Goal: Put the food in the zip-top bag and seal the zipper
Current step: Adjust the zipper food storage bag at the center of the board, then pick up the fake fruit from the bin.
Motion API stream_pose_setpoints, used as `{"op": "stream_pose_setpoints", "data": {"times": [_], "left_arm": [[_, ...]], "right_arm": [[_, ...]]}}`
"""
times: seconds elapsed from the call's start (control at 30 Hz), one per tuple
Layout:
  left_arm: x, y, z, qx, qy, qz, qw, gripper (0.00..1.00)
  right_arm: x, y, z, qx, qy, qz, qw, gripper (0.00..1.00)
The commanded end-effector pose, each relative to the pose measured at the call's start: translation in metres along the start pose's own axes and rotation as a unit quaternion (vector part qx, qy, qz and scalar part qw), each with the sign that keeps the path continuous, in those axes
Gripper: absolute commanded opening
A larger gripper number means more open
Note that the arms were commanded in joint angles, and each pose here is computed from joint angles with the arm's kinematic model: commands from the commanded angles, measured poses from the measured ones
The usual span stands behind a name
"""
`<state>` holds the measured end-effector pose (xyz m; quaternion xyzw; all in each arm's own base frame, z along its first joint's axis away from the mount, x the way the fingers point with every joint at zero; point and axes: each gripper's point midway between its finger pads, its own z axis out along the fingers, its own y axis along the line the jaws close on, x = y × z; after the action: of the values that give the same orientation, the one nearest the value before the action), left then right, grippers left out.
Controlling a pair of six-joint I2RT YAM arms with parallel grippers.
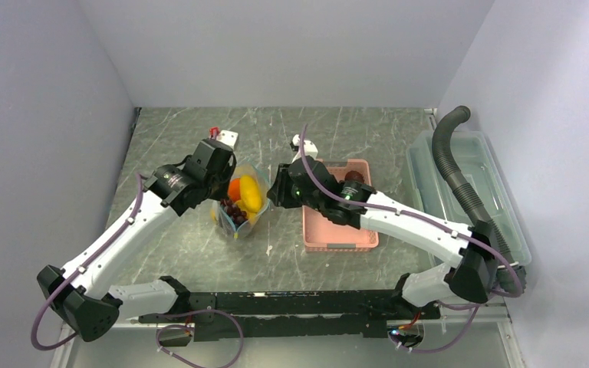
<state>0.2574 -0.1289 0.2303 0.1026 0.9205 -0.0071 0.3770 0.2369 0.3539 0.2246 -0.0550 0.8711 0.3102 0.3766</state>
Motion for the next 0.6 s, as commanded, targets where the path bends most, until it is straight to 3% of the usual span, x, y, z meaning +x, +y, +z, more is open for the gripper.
{"op": "stream_pose_setpoints", "data": {"times": [0.0,0.27,0.57], "left_arm": [[-0.012,0.000,-0.001,0.007,-0.044,-0.005,0.999,0.00],[0.002,0.003,0.006,-0.002,-0.037,-0.003,0.999,0.00],[0.000,0.007,-0.001,0.002,-0.058,-0.009,0.998,0.00]], "right_arm": [[-0.044,0.012,-0.030,-0.013,-0.065,-0.002,0.998,0.38],[-0.076,-0.014,-0.064,0.045,-0.128,-0.025,0.990,0.59],[-0.098,-0.070,-0.083,0.139,-0.147,-0.062,0.977,0.62]]}}
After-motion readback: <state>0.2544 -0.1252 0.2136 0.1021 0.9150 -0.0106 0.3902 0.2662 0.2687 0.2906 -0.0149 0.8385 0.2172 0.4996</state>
